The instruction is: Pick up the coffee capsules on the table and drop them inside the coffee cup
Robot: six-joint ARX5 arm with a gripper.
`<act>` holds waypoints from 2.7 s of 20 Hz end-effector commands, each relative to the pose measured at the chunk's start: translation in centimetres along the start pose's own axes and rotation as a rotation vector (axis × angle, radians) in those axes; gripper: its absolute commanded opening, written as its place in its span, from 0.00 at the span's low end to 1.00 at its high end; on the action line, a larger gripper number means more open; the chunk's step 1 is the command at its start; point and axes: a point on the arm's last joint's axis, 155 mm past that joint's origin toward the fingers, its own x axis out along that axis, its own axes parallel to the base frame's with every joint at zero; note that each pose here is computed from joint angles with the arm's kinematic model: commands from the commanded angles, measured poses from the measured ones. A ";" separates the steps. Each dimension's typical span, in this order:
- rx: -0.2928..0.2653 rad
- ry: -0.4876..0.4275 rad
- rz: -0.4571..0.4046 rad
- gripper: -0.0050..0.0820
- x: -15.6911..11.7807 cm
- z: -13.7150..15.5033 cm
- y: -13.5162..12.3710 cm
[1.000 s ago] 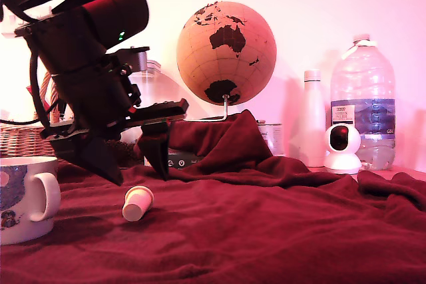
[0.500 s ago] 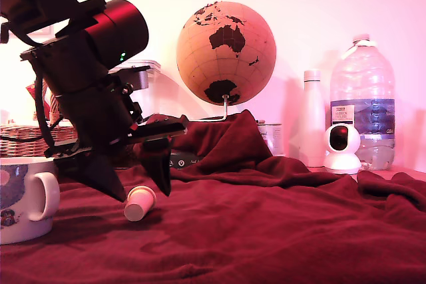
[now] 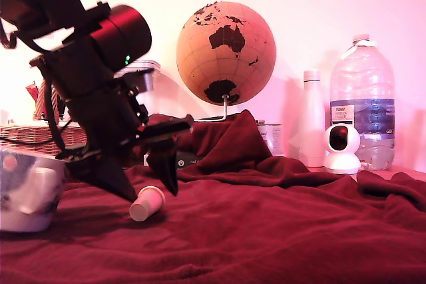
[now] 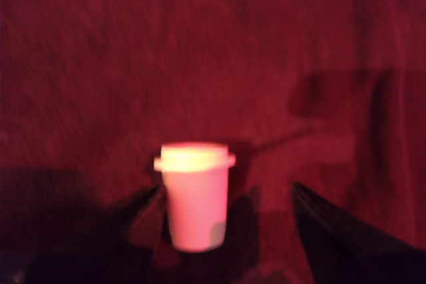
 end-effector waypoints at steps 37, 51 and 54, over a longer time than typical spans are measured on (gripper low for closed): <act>0.094 -0.040 0.200 0.68 -0.7 0.1 2.2; 0.055 -0.066 0.121 0.68 -0.8 0.5 -0.1; 0.040 -0.066 0.123 0.68 -0.8 0.7 0.5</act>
